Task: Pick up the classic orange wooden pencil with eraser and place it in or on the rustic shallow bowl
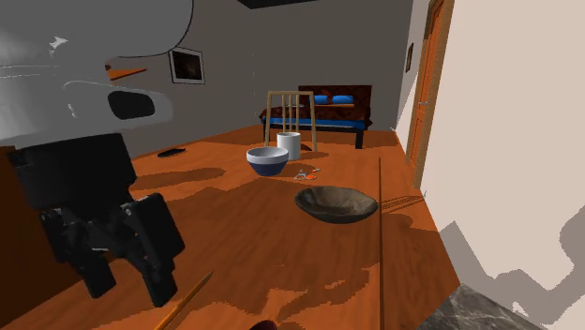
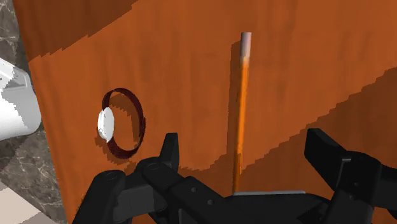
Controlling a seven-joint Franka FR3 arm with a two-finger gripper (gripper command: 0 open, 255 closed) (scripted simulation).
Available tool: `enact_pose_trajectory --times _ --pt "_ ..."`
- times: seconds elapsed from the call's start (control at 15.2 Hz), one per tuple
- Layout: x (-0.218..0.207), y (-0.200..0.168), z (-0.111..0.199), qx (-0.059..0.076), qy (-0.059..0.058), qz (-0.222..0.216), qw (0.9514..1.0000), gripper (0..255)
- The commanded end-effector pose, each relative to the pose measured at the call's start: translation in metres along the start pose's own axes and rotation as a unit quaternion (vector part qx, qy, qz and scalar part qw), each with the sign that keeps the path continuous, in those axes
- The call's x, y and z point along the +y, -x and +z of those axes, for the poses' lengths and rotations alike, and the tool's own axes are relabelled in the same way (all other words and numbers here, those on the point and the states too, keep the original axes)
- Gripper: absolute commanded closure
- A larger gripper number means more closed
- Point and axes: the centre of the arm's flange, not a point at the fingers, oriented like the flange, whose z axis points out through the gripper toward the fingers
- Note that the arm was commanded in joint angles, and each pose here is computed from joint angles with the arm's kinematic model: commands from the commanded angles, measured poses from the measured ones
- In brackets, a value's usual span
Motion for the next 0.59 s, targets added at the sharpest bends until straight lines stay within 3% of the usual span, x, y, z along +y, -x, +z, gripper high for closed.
enact_pose_trajectory --times 0.0,0.53 --pt "-0.013 0.006 0.009 -0.003 0.006 0.018 0.9998 0" --pt "-0.013 0.006 0.049 -0.003 0.006 0.018 0.9998 0"
